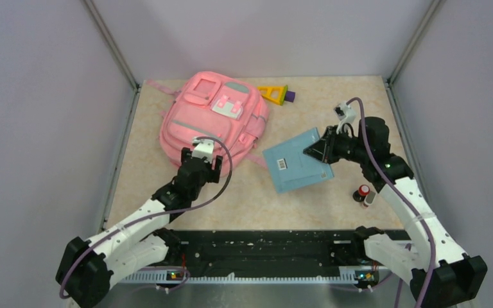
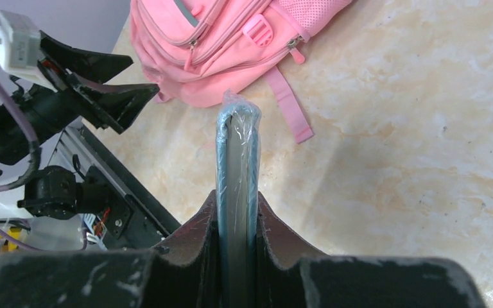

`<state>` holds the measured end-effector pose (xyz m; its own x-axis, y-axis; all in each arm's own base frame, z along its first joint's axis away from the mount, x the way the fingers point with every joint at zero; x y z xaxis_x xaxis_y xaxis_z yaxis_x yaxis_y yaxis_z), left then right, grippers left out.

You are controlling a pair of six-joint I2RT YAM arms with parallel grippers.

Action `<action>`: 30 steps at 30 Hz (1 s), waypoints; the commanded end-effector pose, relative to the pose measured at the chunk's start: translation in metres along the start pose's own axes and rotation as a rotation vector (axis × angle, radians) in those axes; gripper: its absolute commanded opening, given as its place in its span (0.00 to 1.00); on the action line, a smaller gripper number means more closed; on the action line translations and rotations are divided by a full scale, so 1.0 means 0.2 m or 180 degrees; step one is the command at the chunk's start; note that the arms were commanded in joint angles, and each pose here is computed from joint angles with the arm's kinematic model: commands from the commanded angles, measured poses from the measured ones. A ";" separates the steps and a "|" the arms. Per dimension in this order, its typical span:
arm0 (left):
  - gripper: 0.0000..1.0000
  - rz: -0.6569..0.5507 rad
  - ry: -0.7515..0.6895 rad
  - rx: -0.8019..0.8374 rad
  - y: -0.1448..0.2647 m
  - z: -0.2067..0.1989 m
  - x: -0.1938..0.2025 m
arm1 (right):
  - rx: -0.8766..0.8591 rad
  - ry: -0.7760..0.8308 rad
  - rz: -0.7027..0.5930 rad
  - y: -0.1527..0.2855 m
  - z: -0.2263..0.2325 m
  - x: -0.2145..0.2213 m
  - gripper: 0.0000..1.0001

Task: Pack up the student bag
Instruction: Adjust the student bag at the center of the board.

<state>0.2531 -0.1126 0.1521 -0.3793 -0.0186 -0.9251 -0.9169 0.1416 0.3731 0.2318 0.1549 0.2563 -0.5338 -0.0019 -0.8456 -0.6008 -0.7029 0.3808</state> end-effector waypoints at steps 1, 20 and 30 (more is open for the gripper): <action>0.82 -0.0122 -0.0254 -0.0073 -0.10 0.04 -0.04 | -0.0085 0.0185 -0.0375 0.04 0.06 -0.19 0.00; 0.00 0.0959 -0.0593 0.0022 -0.21 -0.15 0.20 | 0.0250 0.0273 -0.0513 0.10 0.02 -0.24 0.00; 0.00 0.0777 -0.0008 0.1328 -0.18 -0.75 0.13 | 0.0759 0.0340 -0.0657 0.20 -0.05 -0.25 0.00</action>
<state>0.2607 -0.1921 0.1000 -0.6007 0.1644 -0.7824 -0.7304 0.2851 0.6206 0.2357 0.1277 0.2589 -0.4945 -0.0095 -0.8691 -0.7267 -0.5440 0.4195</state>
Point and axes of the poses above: each gripper's point midway between its finger pads, its own y axis back along the fingers, its own z axis along the line the jaws close on, x = y × z, the point moved 3 cm from there along y, back along the fingers, and after that the axes turned 10 degrees about y, right-handed, at the moved point
